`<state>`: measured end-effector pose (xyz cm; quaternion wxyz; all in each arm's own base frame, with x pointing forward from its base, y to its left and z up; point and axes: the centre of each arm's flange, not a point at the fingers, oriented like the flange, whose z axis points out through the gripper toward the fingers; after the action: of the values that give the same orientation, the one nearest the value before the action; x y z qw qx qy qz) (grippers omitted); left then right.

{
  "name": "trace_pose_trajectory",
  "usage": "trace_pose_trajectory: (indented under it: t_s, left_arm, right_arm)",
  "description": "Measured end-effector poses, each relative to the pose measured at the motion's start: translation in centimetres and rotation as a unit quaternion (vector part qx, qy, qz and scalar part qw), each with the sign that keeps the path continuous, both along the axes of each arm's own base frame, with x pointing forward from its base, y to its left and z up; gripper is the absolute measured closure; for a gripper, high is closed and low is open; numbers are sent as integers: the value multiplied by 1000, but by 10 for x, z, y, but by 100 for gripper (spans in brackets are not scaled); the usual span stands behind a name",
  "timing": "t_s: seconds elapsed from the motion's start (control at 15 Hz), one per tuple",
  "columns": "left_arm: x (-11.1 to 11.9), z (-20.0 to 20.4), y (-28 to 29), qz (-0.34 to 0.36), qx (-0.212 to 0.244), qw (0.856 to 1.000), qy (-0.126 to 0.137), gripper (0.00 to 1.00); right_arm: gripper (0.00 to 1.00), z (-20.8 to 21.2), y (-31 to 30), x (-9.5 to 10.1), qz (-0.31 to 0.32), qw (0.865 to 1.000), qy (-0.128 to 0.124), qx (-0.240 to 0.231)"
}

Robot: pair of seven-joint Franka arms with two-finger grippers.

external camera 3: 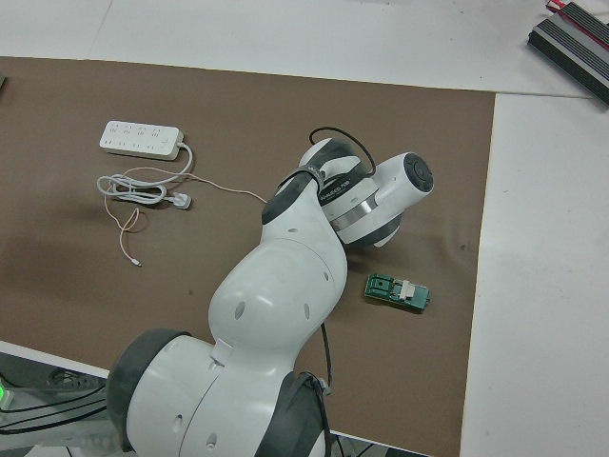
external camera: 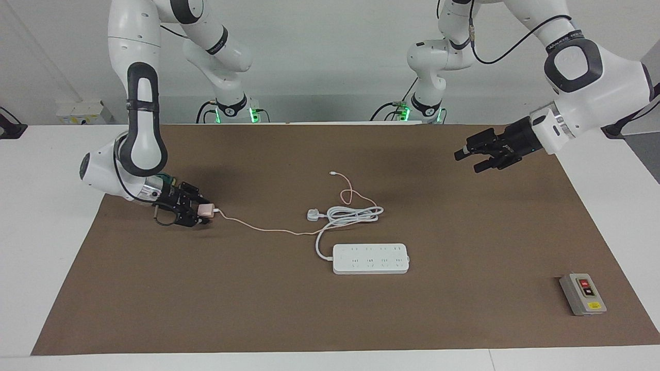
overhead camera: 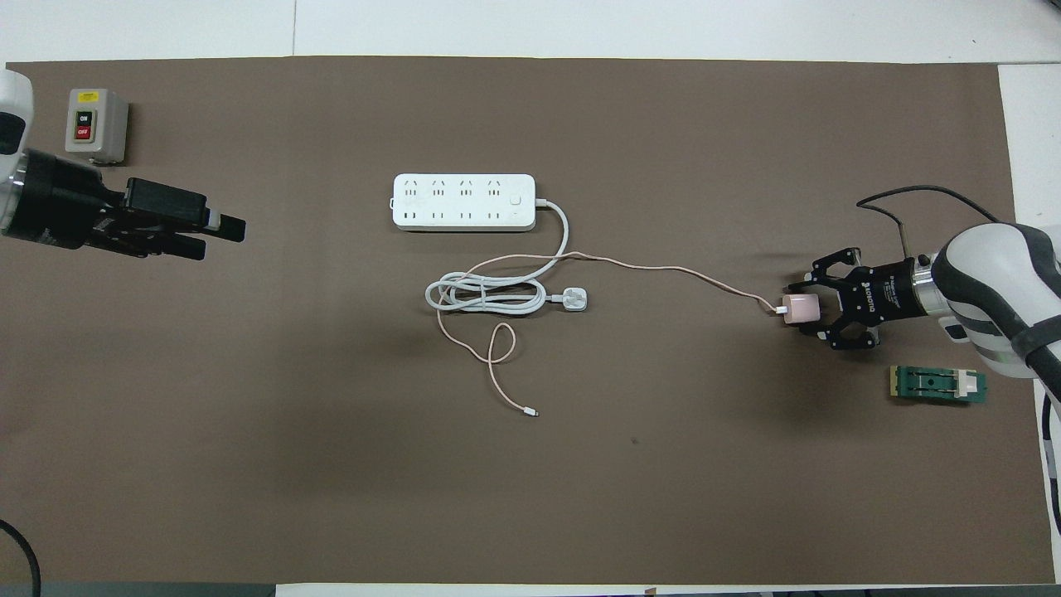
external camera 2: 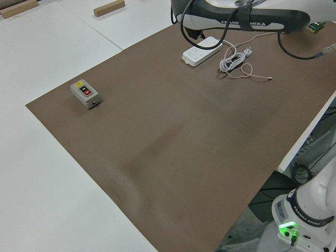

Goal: Plug charger into power strip

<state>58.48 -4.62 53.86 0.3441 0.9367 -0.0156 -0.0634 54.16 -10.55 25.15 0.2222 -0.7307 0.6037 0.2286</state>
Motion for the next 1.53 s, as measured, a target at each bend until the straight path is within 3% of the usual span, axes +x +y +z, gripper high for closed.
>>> trace_pose_trajectory:
  t_s: [0.07,0.47,0.66,0.86,1.06,1.4,1.53]
  left_arm:
    - [1,-2,3,5,-10,1000,4,0]
    - [5,-24,24,46,-94,994,35,0]
    - [4,-37,31,33,-114,993,22,0]
    - [1,-51,30,10,-132,991,4,0]
    - [1,-52,28,8,-144,990,-3,0]
    - [6,-48,21,20,-185,982,-16,0]
    - [8,-49,18,4,-214,976,-47,0]
  right_arm:
    - [51,2,-1,0,1,1000,-4,0]
    - [51,1,-1,-1,5,1000,-9,2]
    - [51,2,1,0,7,1000,-10,2]
    - [51,10,42,16,23,1000,-11,-5]
    - [51,45,105,43,20,1000,2,-10]
    - [51,139,190,70,5,1000,26,0]
    - [51,171,223,75,-4,1000,29,0]
